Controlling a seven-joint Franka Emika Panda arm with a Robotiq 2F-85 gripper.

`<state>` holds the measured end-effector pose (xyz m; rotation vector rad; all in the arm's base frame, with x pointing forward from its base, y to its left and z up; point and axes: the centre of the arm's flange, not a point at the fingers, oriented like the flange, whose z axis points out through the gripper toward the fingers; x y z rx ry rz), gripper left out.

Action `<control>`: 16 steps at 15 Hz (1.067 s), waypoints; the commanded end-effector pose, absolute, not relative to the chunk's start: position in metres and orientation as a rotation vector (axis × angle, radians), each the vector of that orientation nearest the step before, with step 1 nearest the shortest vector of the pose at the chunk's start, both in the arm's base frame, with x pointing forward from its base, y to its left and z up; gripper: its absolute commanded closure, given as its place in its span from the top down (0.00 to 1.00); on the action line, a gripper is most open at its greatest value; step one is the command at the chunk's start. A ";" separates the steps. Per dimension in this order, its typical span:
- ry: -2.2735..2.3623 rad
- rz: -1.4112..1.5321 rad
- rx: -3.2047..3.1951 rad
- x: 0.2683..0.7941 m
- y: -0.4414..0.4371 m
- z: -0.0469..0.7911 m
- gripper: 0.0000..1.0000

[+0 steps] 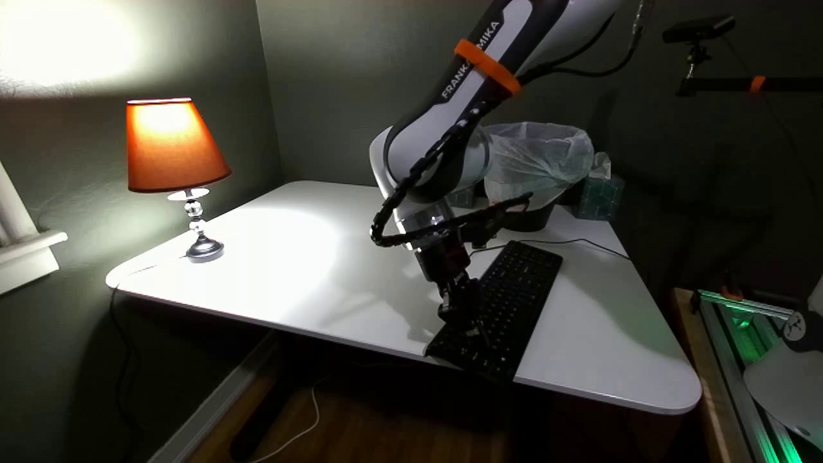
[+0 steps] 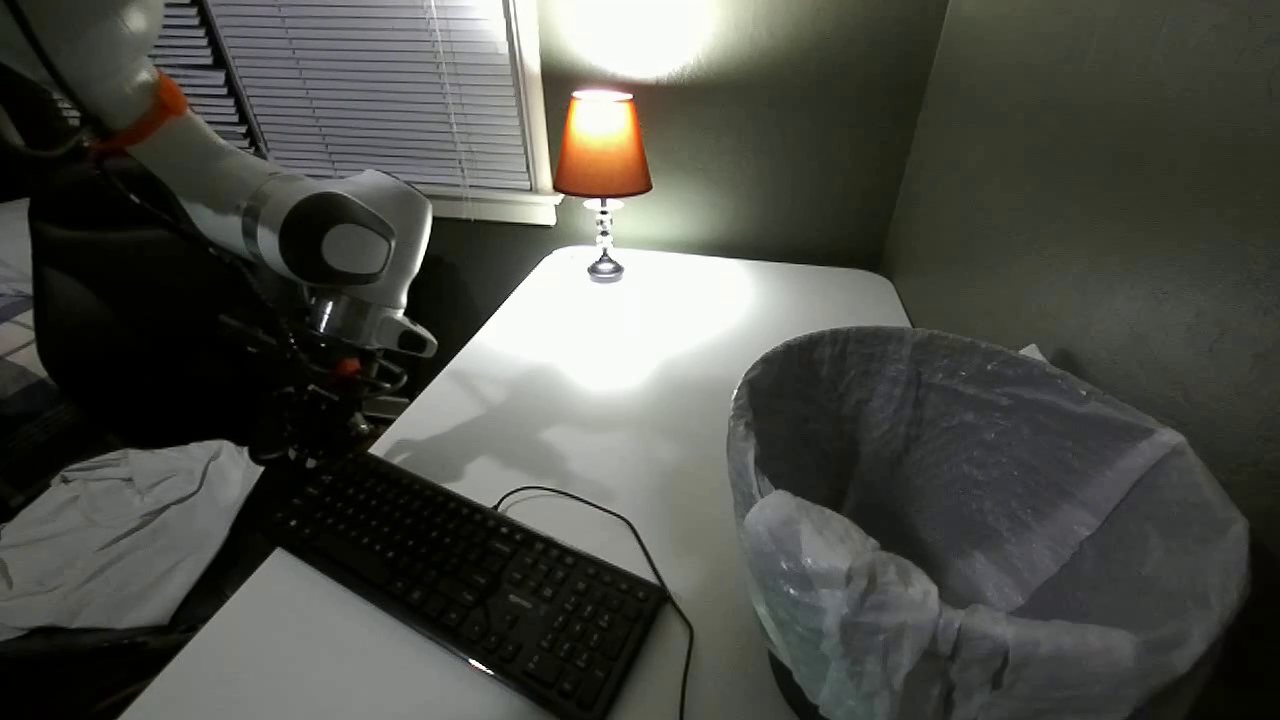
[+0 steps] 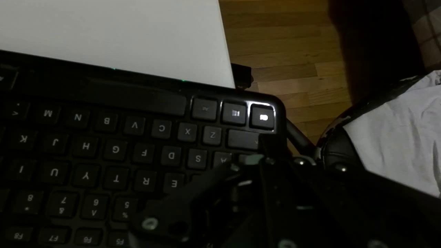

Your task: Press a button on the left side of the keyboard

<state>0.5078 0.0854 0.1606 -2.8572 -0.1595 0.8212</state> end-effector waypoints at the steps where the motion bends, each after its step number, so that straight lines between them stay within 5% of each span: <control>1: -0.161 0.876 -2.812 0.515 0.087 0.156 0.00; 16: -0.154 0.937 -2.825 0.514 0.088 0.144 0.00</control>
